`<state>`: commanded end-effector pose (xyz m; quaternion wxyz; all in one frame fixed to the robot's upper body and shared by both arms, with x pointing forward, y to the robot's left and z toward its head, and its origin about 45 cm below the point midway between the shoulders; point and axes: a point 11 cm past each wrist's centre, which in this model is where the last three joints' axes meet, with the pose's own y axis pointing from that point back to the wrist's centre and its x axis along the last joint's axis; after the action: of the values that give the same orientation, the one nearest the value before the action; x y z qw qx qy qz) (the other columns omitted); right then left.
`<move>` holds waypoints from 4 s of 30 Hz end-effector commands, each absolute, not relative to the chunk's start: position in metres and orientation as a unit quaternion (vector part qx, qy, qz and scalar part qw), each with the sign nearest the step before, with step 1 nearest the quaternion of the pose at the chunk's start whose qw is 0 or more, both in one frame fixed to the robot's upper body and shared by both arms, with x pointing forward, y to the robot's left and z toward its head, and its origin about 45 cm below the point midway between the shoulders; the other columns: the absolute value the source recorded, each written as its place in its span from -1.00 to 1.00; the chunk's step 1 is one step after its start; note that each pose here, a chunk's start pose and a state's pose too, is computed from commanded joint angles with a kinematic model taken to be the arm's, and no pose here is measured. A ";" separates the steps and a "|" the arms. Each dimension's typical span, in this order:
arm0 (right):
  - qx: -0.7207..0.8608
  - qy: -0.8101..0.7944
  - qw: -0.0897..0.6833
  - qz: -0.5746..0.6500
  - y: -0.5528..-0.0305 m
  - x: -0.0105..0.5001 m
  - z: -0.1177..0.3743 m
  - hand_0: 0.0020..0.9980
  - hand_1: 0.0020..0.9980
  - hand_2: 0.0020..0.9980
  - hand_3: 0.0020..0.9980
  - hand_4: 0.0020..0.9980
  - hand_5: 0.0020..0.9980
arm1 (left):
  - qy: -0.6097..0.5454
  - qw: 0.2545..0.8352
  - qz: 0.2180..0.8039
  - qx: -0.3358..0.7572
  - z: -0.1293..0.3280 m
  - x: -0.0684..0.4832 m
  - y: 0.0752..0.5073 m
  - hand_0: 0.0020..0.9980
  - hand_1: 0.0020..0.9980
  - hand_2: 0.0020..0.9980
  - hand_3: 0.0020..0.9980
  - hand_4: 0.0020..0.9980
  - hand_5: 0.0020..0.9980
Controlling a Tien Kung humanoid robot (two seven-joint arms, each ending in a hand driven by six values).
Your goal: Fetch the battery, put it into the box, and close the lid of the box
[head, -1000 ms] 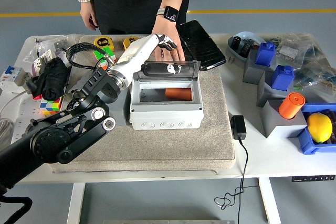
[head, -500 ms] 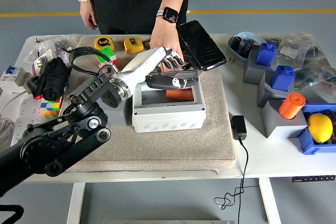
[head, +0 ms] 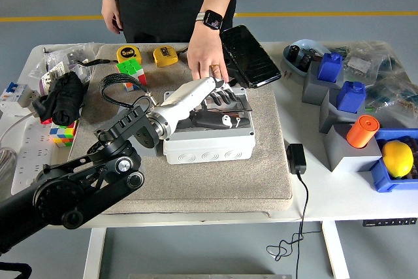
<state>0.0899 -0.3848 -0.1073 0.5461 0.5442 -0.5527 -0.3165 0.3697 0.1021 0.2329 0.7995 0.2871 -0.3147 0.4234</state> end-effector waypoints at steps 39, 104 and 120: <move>0.528 -0.556 0.555 -0.323 -0.394 0.083 -0.108 0.45 0.36 0.36 0.29 1.00 0.15 | -0.159 0.664 0.728 0.061 0.286 0.412 0.316 0.44 0.43 0.37 0.30 1.00 0.13; 0.551 -0.510 0.592 -0.293 -0.406 0.085 -0.100 0.45 0.37 0.37 0.29 1.00 0.16 | -0.088 0.637 0.765 0.030 0.288 0.402 0.373 0.36 0.36 0.32 0.25 0.97 0.06; 0.593 -0.417 0.649 -0.230 -0.411 0.060 -0.090 0.43 0.35 0.35 0.29 1.00 0.16 | -0.089 0.639 0.763 0.031 0.290 0.403 0.373 0.36 0.36 0.32 0.25 0.97 0.06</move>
<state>0.0598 -0.4109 -0.0896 0.6490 0.5934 -0.4172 -0.2297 0.4033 0.3728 0.2902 0.6394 0.0308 -0.0890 0.7631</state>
